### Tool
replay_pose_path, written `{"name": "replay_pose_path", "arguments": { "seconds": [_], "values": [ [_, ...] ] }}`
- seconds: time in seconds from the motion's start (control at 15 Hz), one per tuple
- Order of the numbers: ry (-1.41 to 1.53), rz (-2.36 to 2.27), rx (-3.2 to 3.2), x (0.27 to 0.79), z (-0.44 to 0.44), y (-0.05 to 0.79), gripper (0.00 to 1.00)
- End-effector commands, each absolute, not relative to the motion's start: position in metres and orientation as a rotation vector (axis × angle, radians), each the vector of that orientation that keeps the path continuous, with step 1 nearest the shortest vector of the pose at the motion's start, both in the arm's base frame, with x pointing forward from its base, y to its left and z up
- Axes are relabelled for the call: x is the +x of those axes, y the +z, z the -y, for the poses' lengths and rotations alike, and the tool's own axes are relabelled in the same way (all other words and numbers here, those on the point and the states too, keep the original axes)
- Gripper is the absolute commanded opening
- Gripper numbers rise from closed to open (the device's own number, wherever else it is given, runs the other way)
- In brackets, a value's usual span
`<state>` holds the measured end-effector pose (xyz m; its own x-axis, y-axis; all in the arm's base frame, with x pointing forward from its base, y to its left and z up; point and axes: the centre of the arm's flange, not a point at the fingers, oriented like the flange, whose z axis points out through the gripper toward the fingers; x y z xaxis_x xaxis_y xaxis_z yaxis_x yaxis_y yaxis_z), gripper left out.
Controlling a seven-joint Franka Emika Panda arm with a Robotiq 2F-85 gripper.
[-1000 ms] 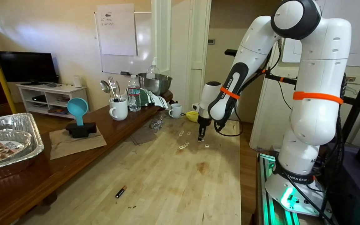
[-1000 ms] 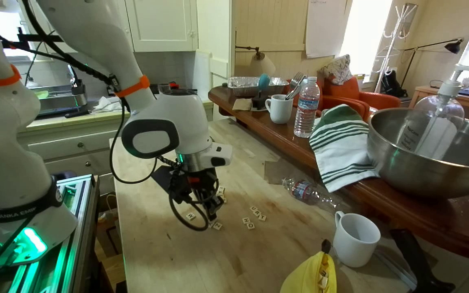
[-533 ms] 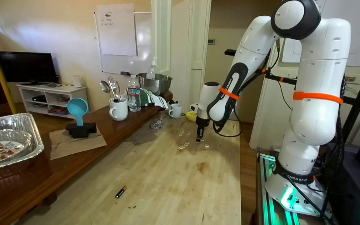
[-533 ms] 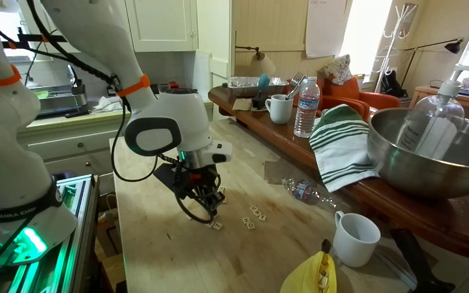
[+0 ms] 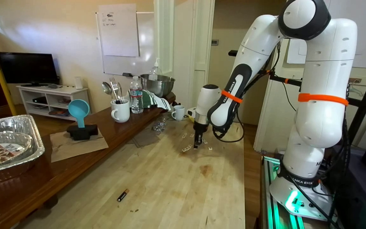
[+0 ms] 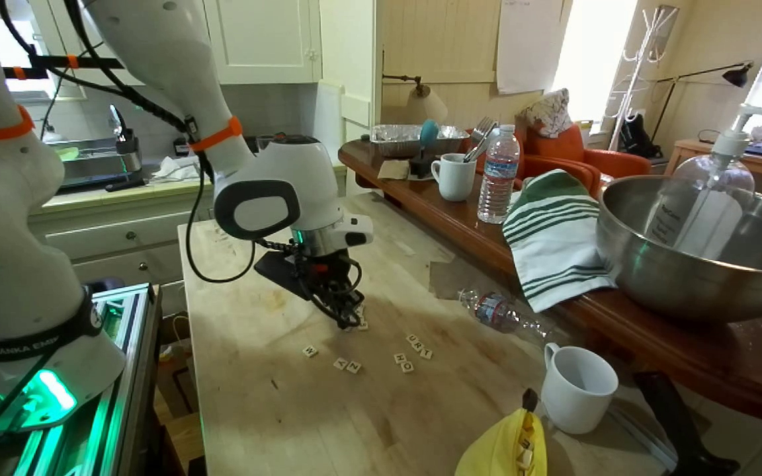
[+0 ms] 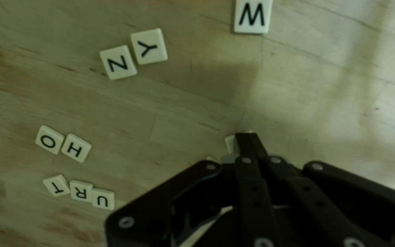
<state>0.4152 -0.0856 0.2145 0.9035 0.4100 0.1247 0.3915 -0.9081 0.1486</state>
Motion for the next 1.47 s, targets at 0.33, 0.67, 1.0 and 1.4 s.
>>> {"name": "replay_pose_path", "arguments": {
  "seconds": [0.33, 0.67, 1.0, 1.4],
  "values": [
    [0.006, -0.571, 3.048, 0.418, 0.036, 0.188, 0.0],
    [-0.018, -0.475, 3.09, 0.428, 0.023, 0.186, 0.0],
    [0.021, -0.369, 3.117, 0.441, 0.016, 0.185, 0.0],
    [0.049, -0.288, 3.132, 0.449, 0.01, 0.187, 0.0]
  ]
}}
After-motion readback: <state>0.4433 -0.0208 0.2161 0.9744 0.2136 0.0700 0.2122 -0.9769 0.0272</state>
